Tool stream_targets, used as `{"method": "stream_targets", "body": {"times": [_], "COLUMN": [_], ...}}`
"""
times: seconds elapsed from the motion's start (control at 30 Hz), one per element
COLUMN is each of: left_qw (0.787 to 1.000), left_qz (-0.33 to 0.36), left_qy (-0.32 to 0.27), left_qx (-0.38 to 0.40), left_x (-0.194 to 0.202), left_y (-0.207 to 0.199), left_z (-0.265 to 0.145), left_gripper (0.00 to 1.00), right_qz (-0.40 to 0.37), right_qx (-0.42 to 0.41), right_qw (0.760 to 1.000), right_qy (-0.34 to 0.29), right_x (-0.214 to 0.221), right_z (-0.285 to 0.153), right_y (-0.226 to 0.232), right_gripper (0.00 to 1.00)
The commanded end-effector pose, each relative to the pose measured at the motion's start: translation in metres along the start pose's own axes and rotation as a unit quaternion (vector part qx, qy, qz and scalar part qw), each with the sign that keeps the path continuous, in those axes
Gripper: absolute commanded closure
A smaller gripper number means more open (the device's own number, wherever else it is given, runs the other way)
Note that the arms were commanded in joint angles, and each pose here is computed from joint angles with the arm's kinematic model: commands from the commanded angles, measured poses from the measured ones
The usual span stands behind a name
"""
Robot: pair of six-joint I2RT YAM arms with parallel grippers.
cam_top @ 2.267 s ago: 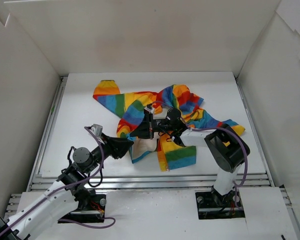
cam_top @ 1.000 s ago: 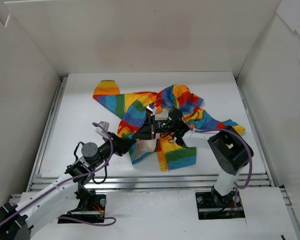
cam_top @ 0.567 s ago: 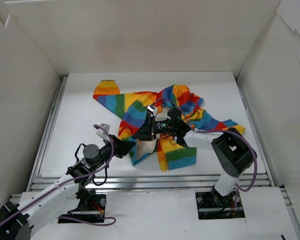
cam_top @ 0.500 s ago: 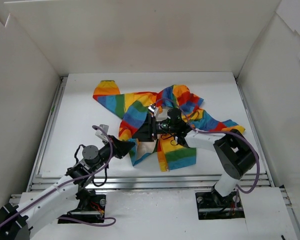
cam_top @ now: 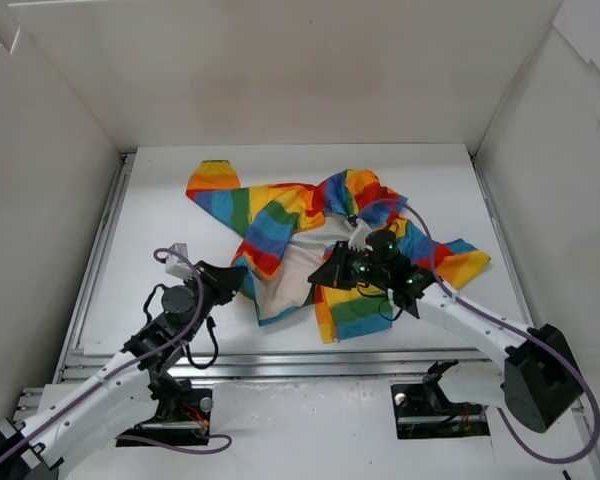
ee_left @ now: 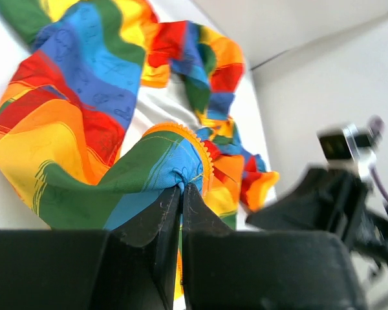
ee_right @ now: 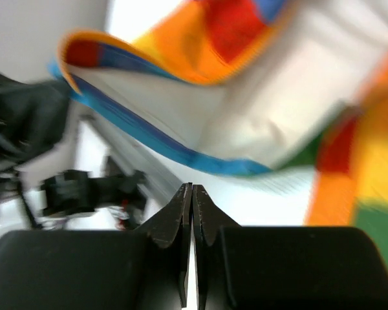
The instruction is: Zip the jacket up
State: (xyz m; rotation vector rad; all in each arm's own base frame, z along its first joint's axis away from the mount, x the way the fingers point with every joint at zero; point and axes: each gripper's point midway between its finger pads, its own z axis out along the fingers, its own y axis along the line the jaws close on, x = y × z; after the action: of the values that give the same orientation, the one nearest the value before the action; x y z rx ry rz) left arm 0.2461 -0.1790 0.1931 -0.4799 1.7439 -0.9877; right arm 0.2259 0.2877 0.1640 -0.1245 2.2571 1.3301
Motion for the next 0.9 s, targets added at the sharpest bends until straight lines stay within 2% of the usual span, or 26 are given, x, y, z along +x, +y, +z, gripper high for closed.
{"method": "stream_targets", "body": {"times": [0.0,0.03,0.13,0.3,0.33,0.37,0.43,0.47,0.53,0.67,0.87], "left_qw": [1.0,1.0,1.0,1.0,1.0,0.999,0.999,0.998,0.997,0.996,0.995], "left_qz": [-0.017,-0.012,0.001,0.023,0.027,0.029,0.029,0.031,0.049,0.056,0.054], "left_qy": [-0.025,-0.021,-0.012,0.013,0.015,0.022,0.026,0.034,0.048,0.058,0.065], "left_qx": [-0.006,-0.009,-0.011,-0.003,0.004,0.011,0.028,0.035,0.04,0.045,0.054], "left_x": [-0.022,-0.019,-0.016,-0.004,-0.002,0.001,0.007,0.011,0.015,0.02,0.025], "left_y": [-0.021,-0.02,-0.02,-0.02,-0.022,-0.023,-0.025,-0.026,-0.028,-0.027,-0.027], "left_z": [0.008,0.011,0.015,0.021,0.022,0.022,0.021,0.021,0.021,0.02,0.02], "left_gripper": [1.0,1.0,1.0,1.0,1.0,1.0,1.0,1.0,1.0,1.0,1.0], "right_qz": [-0.03,-0.026,-0.016,0.026,0.032,0.046,0.048,0.05,0.049,0.028,0.007], "right_qx": [0.123,0.19,0.278,0.325,0.316,0.325,0.312,0.317,0.314,0.319,0.369], "right_qw": [0.992,0.981,0.96,0.945,0.947,0.943,0.947,0.945,0.946,0.946,0.927], "right_qy": [-0.026,-0.022,0.007,0.037,0.038,0.051,0.052,0.058,0.058,0.051,0.061], "right_x": [0.019,0.03,0.059,0.096,0.098,0.109,0.11,0.114,0.113,0.107,0.111], "right_z": [-0.024,-0.036,-0.065,-0.082,-0.077,-0.074,-0.063,-0.059,-0.051,-0.045,-0.049], "right_y": [-0.04,-0.064,-0.096,-0.124,-0.123,-0.132,-0.131,-0.134,-0.134,-0.132,-0.147], "right_gripper": [1.0,1.0,1.0,1.0,0.97,0.87,0.8,0.71,0.6,0.51,0.5]}}
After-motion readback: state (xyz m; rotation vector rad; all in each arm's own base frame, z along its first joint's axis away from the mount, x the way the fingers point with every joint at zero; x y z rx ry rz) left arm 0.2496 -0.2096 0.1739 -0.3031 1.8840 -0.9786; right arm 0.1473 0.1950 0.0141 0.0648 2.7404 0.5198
